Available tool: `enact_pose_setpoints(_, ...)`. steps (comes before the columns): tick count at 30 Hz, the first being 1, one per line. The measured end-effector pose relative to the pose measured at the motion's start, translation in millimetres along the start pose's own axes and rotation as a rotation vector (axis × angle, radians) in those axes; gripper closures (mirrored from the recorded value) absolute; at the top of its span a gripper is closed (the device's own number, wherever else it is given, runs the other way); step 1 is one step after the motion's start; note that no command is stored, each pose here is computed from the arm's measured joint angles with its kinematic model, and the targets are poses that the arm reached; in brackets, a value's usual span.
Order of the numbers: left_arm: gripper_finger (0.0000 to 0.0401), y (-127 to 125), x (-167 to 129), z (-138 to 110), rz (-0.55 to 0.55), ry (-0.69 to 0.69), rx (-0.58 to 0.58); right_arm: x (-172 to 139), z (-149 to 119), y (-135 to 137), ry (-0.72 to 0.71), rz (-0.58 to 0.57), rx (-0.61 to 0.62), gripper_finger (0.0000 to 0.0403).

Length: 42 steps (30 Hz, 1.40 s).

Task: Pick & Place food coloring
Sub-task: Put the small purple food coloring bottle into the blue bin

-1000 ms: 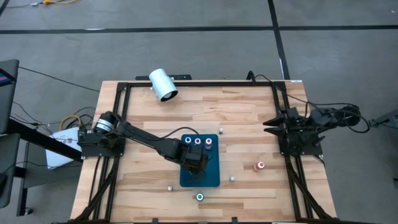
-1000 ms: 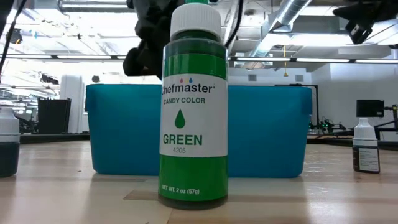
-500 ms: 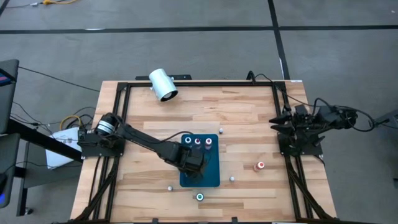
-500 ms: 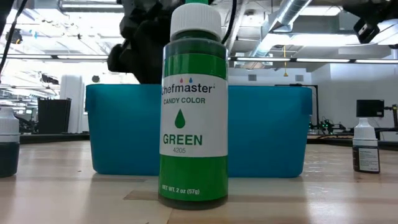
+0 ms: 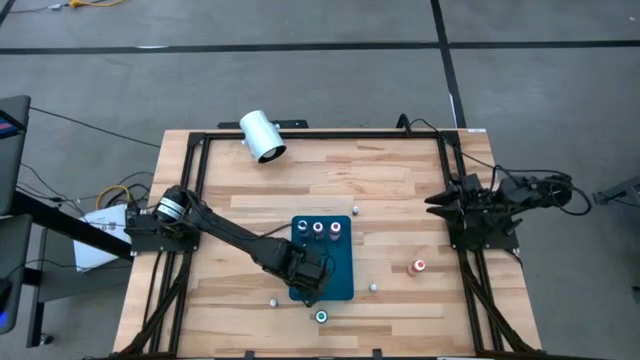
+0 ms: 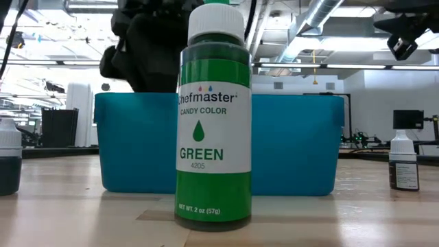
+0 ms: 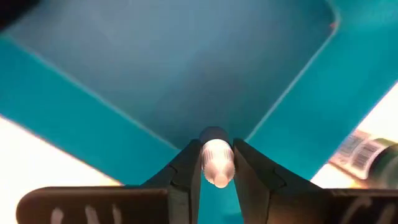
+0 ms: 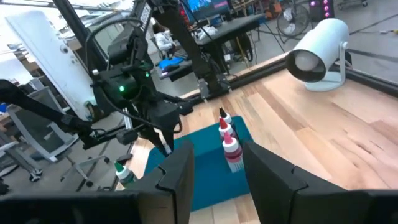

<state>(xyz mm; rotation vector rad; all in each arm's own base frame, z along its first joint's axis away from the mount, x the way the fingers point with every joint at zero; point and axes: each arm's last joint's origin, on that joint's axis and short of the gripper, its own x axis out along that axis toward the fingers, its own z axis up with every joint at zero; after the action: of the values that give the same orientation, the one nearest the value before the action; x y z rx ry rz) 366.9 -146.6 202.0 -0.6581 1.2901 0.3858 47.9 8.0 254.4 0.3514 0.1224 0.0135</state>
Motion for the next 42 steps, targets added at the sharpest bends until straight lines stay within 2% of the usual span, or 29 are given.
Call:
enact_pose_setpoints(8, 0.0337, -3, 21, -3, 0.019, 0.068, -0.027, 0, 2, 1, -0.023, 0.009, 0.003, 0.0277)
enact_pose_setpoints(20, 0.0335, -5, 22, -6, 0.018, 0.068, -0.048, 0, 2, 1, -0.023, 0.011, 0.001, 0.0277)
enact_pose_setpoints(32, 0.0280, -5, 22, -5, 0.024, 0.057, -0.064, 0, 2, 1, -0.023, 0.012, 0.001, 0.0277)
enact_pose_setpoints(42, 0.0256, -5, 22, -6, 0.011, 0.082, -0.066, 0, 2, 1, -0.023, 0.012, 0.002, 0.0277)
